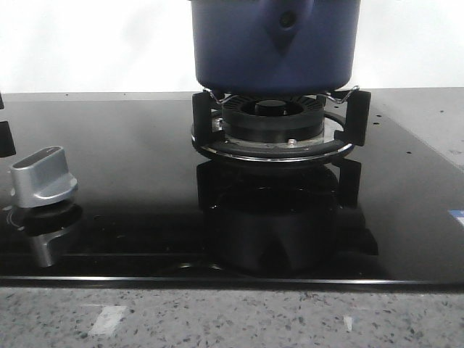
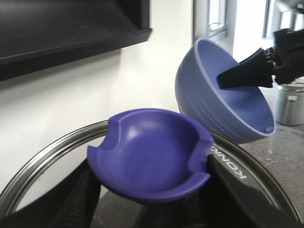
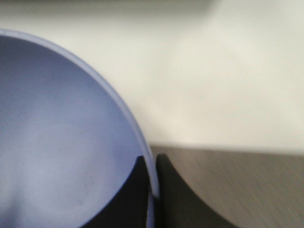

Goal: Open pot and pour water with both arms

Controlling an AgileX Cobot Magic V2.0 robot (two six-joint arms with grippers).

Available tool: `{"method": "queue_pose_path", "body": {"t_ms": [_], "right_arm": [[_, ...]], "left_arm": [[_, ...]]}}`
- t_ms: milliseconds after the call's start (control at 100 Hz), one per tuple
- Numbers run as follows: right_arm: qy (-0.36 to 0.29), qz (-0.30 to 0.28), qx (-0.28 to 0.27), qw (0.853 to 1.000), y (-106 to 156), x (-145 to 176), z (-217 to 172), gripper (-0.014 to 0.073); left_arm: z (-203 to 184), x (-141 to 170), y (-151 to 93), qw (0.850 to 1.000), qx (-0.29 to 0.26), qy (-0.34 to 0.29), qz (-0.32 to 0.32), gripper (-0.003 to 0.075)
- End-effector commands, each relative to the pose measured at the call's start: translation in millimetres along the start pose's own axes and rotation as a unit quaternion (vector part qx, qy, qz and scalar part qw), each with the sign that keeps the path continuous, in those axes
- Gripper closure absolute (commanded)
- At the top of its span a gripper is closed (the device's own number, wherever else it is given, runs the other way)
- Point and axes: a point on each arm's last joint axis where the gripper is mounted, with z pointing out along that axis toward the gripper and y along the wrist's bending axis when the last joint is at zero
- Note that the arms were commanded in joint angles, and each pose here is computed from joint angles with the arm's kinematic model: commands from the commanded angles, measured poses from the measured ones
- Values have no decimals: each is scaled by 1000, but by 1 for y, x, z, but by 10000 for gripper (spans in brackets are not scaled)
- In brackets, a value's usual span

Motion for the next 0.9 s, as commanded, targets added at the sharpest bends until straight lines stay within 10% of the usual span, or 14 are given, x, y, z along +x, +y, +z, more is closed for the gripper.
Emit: {"method": "queue_pose_path", "body": {"t_ms": [0, 380, 890], "right_arm": [[33, 21, 35, 999, -25, -14, -28, 651], [291, 122, 114, 942, -101, 80, -2, 651], [320, 142, 111, 930, -109, 115, 25, 540]], "left_arm": [[-3, -42, -21, 997, 21, -75, 2, 399], [13, -40, -35, 996, 44, -74, -4, 399], [13, -40, -35, 996, 44, -71, -1, 399]]}}
